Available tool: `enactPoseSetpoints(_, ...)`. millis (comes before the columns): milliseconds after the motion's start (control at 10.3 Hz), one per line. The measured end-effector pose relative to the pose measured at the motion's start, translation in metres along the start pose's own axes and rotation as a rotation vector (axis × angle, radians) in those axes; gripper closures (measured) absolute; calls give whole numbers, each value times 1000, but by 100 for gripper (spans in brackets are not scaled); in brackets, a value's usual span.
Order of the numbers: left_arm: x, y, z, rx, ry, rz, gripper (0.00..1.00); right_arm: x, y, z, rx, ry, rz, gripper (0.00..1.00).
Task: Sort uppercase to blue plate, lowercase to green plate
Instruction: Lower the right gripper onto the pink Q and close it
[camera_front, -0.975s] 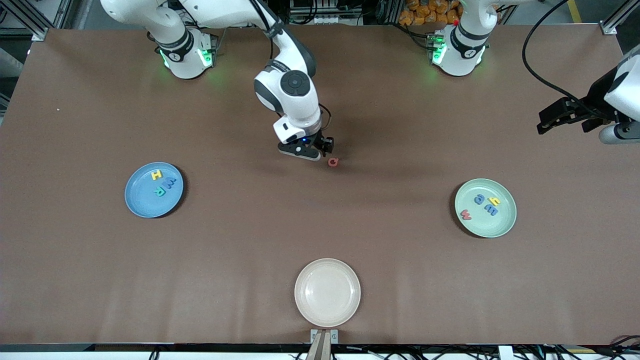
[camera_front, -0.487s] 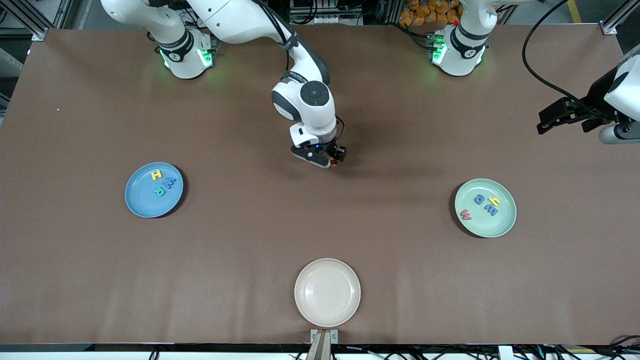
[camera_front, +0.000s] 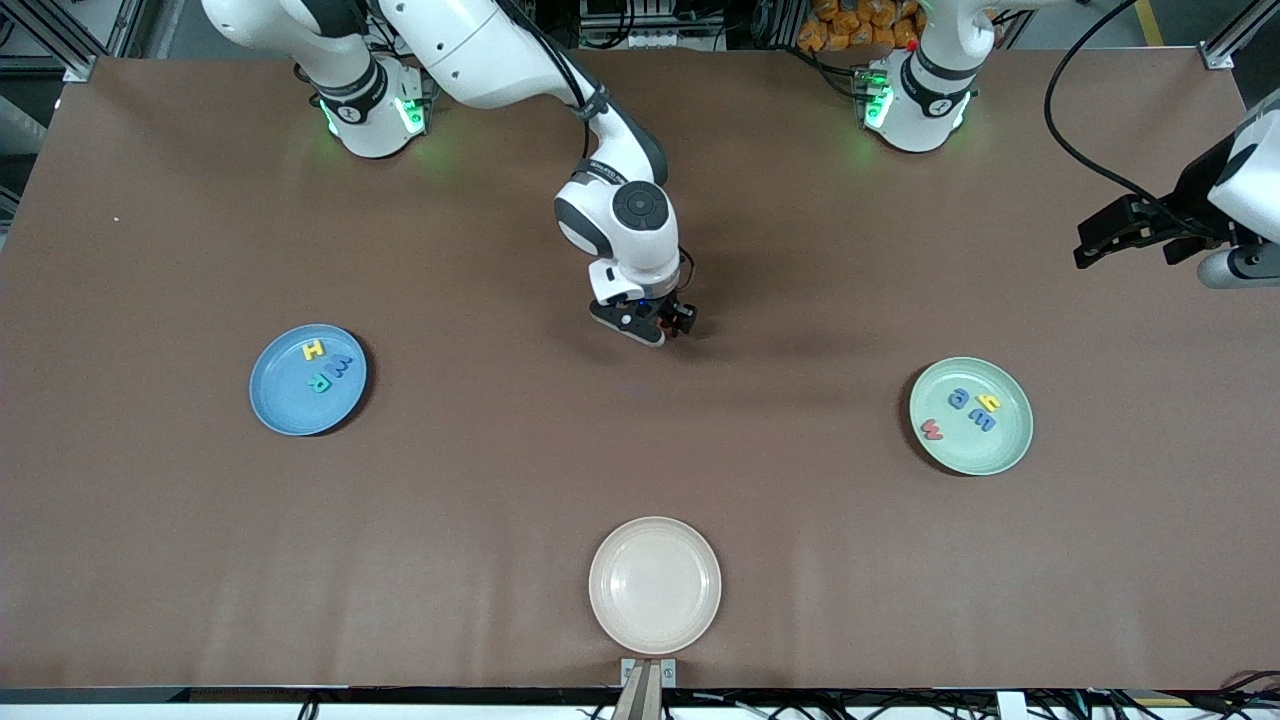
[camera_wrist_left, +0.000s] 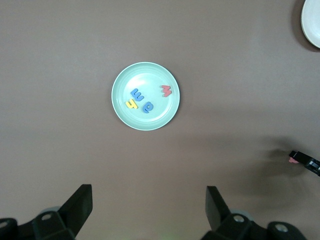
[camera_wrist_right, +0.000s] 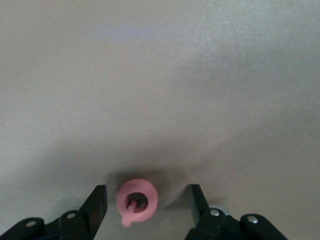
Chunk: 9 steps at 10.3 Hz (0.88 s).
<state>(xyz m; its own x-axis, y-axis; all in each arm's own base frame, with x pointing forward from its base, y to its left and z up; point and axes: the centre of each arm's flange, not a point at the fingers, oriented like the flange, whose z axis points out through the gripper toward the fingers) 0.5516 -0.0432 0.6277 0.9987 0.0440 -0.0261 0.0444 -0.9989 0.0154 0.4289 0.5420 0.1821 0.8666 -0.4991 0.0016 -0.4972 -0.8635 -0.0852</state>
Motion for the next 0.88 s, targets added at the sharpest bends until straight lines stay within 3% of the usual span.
enactPoseSetpoints(877,0,0,0,0,0,0,0,-3,-6,3,-16,-5,7,37)
